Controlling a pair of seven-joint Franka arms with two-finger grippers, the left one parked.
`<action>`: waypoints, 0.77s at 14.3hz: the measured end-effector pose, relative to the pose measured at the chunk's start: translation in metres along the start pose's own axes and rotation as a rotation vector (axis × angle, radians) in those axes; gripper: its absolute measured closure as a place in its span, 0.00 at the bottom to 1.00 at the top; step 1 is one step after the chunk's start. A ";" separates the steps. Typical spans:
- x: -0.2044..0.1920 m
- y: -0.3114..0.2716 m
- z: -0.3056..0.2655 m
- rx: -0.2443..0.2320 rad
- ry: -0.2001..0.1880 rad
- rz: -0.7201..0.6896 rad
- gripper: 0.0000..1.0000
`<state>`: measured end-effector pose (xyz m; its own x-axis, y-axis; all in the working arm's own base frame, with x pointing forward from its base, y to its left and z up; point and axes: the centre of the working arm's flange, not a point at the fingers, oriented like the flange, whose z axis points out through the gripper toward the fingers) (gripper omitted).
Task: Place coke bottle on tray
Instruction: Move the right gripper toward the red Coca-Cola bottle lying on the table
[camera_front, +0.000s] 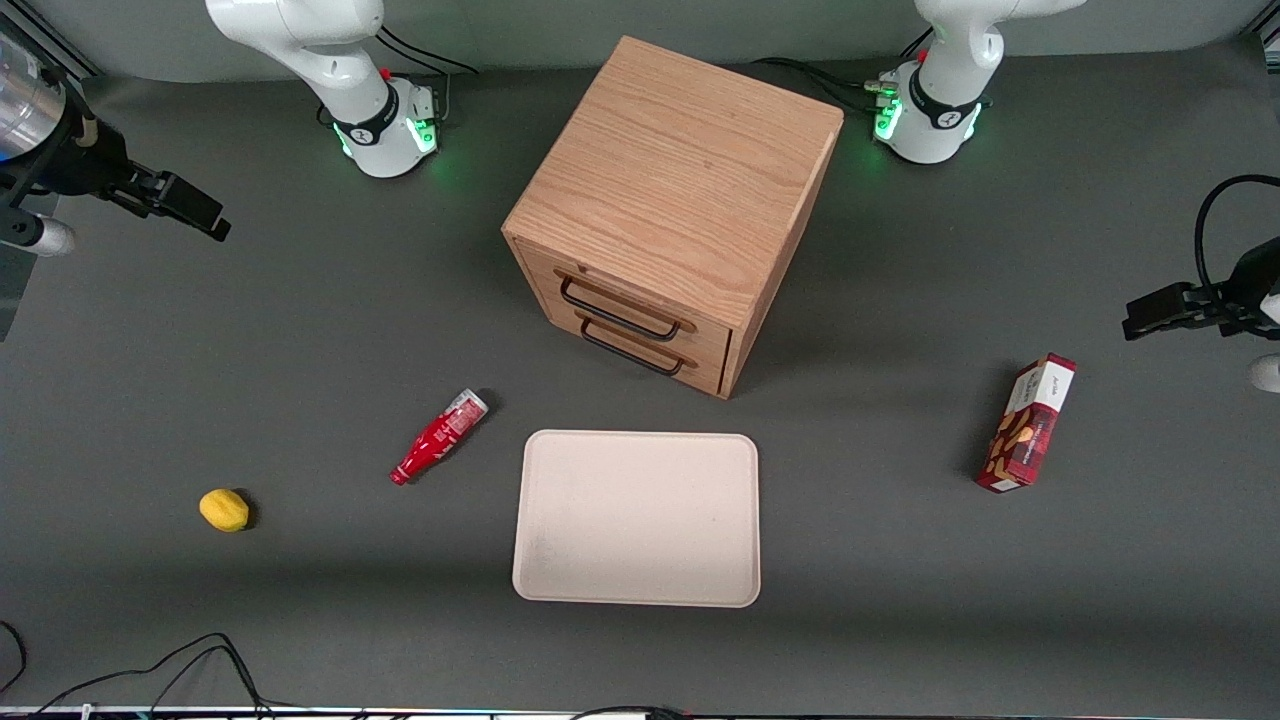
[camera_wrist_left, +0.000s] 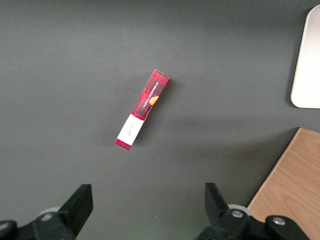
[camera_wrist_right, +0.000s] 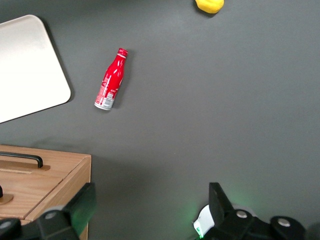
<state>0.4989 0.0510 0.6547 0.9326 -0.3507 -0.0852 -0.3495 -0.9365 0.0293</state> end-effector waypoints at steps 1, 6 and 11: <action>0.003 0.005 0.000 0.003 -0.002 0.009 0.00; 0.004 0.007 0.000 0.024 -0.012 0.001 0.00; 0.040 -0.036 0.051 0.047 -0.053 0.019 0.00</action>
<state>0.5442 0.0712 0.5995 0.9199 -0.3670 -0.1382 -0.3725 -0.9279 -0.0156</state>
